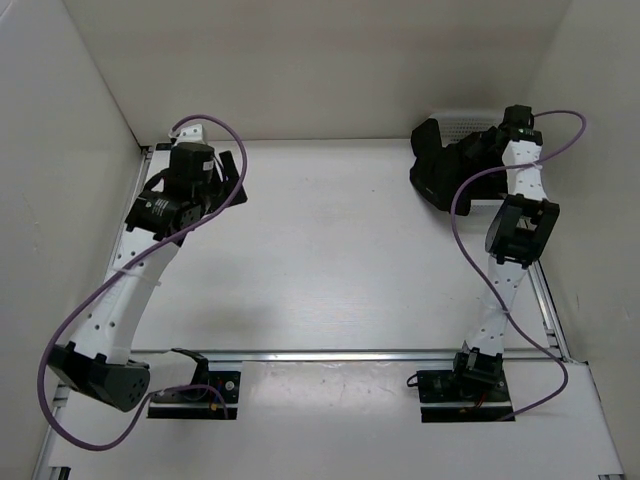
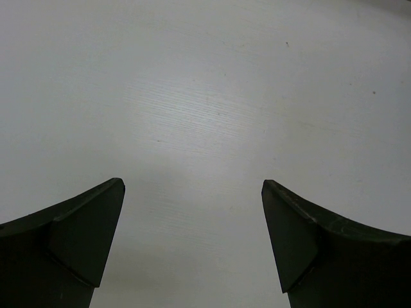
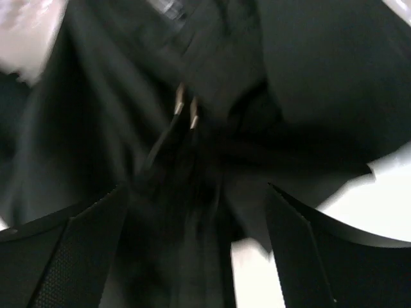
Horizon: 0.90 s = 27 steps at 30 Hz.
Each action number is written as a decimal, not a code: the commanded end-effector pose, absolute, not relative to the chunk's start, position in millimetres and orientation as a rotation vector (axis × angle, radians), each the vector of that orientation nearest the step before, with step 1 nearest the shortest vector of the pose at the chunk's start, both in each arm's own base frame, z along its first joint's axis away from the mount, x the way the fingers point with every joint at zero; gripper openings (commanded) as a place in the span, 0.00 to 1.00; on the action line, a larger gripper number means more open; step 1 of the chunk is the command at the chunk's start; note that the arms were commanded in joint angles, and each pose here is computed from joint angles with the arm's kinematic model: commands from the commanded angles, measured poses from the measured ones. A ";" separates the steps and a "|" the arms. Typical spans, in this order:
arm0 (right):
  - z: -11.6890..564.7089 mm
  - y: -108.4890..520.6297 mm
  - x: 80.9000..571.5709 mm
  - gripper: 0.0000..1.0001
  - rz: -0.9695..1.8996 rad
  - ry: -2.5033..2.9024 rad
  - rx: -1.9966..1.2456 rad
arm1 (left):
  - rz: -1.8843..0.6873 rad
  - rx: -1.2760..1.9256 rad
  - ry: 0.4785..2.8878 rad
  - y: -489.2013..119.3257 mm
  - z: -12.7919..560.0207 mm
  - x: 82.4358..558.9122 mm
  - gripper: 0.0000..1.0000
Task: Fold and stack the shorts
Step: Grab the shorts from the pile, then move the shorts to the center of the board
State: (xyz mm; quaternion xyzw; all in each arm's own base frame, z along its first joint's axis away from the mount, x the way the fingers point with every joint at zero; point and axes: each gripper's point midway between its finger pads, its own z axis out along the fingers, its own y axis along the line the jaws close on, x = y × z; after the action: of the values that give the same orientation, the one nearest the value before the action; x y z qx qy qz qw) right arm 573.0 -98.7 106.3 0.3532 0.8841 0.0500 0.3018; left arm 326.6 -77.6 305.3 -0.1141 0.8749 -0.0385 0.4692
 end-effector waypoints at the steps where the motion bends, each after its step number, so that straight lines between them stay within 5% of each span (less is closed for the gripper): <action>1: 115.0 -94.7 601.4 0.86 0.248 2.270 0.939 | -0.049 -0.314 2.153 -72.4 299.8 330.5 0.99; 7: 101.0 -85.0 629.3 0.64 0.409 2.213 0.900 | -0.032 -0.319 2.191 -75.5 286.1 337.8 0.99; 8: 106.4 -82.1 635.0 0.44 0.440 2.192 0.873 | -0.032 -0.319 2.191 -76.3 286.8 340.0 0.99; 10: 119.8 -72.6 638.3 0.23 0.516 2.172 0.841 | -0.027 -0.318 2.200 -76.8 283.8 341.5 0.99; 11: 123.0 -72.0 637.0 0.00 0.521 2.167 0.850 | -0.027 -0.318 2.200 -76.8 283.8 341.5 0.99; 21: 319.0 -55.6 593.8 0.00 0.562 1.886 0.612 | -0.070 -0.352 2.195 -79.3 284.0 335.2 0.99; 27: 472.7 32.0 524.5 0.00 0.770 1.671 0.306 | -0.064 -0.457 2.201 -65.2 282.4 323.4 0.99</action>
State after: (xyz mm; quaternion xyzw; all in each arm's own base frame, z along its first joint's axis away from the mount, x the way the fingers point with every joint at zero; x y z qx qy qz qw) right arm 565.5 -31.1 362.7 0.2339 0.7775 0.2575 0.5239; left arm 336.4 -77.4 273.4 -0.1502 0.8908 -0.0224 0.4283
